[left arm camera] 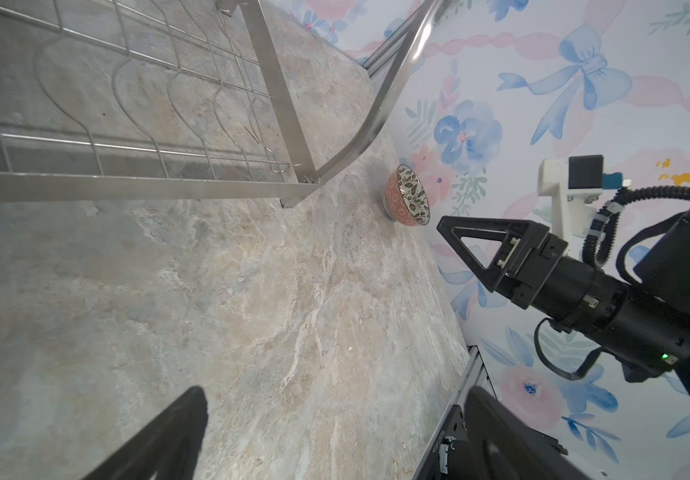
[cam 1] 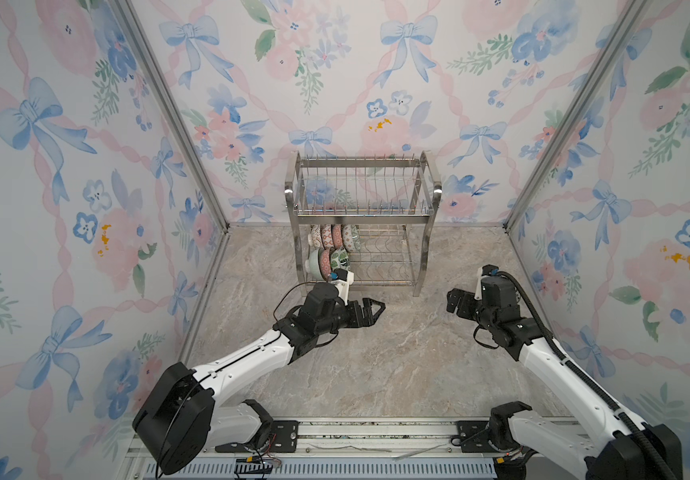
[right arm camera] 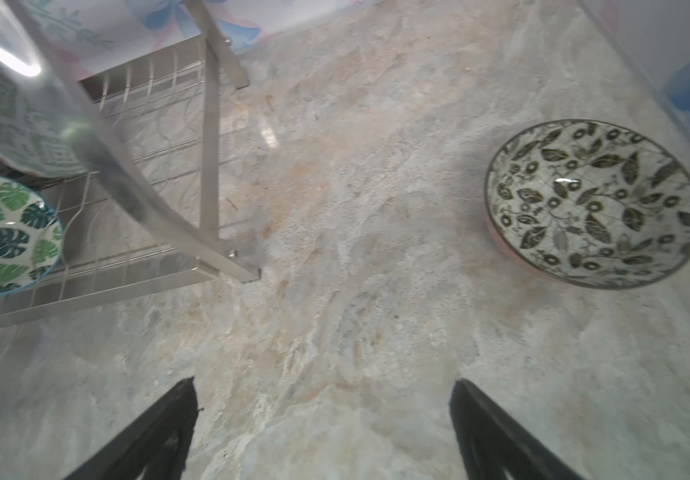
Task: Load the bowls into the dish rack
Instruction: 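Move the right gripper over the black leaf bowl while the left gripper advances, then lower the right gripper onto the black leaf-pattern bowl rim and close it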
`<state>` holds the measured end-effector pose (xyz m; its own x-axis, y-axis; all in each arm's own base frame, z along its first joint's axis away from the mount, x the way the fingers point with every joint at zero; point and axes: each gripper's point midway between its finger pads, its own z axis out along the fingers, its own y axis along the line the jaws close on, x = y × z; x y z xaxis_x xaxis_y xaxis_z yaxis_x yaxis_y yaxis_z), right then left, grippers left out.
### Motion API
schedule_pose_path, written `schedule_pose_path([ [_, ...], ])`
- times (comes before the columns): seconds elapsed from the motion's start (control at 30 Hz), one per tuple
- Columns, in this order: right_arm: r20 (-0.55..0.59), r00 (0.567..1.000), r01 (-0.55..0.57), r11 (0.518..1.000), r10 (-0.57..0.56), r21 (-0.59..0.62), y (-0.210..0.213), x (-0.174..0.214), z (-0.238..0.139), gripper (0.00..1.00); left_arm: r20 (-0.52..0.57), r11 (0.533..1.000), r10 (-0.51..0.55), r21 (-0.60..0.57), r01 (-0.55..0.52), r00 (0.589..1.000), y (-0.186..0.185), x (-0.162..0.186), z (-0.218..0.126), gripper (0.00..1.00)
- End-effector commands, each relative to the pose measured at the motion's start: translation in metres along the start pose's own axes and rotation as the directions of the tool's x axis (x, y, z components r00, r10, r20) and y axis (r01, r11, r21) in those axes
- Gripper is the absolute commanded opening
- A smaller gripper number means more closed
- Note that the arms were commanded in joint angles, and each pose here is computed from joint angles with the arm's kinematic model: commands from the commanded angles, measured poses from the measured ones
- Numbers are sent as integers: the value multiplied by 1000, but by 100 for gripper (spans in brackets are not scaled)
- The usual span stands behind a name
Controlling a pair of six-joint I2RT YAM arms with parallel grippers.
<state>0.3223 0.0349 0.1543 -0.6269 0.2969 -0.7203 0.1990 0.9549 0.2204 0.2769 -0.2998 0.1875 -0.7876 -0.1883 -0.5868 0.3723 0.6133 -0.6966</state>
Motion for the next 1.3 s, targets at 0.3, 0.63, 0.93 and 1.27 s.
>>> schedule_pose_path([
  [0.3,-55,995,-66,961,83,269,-69,-51,68,97,-4,987,144,70,-143,990,-64,-3,70,98],
  [0.63,-138,985,-47,933,103,356,-102,-51,121,93,-48,978,182,116,-175,982,-92,10,114,98],
  [0.93,-199,974,-28,930,108,366,-108,-37,149,75,-51,980,192,57,-189,980,-81,9,126,98],
  [1.27,-218,971,-12,927,101,375,-112,-34,153,37,-55,980,200,8,-200,978,-75,6,128,98],
])
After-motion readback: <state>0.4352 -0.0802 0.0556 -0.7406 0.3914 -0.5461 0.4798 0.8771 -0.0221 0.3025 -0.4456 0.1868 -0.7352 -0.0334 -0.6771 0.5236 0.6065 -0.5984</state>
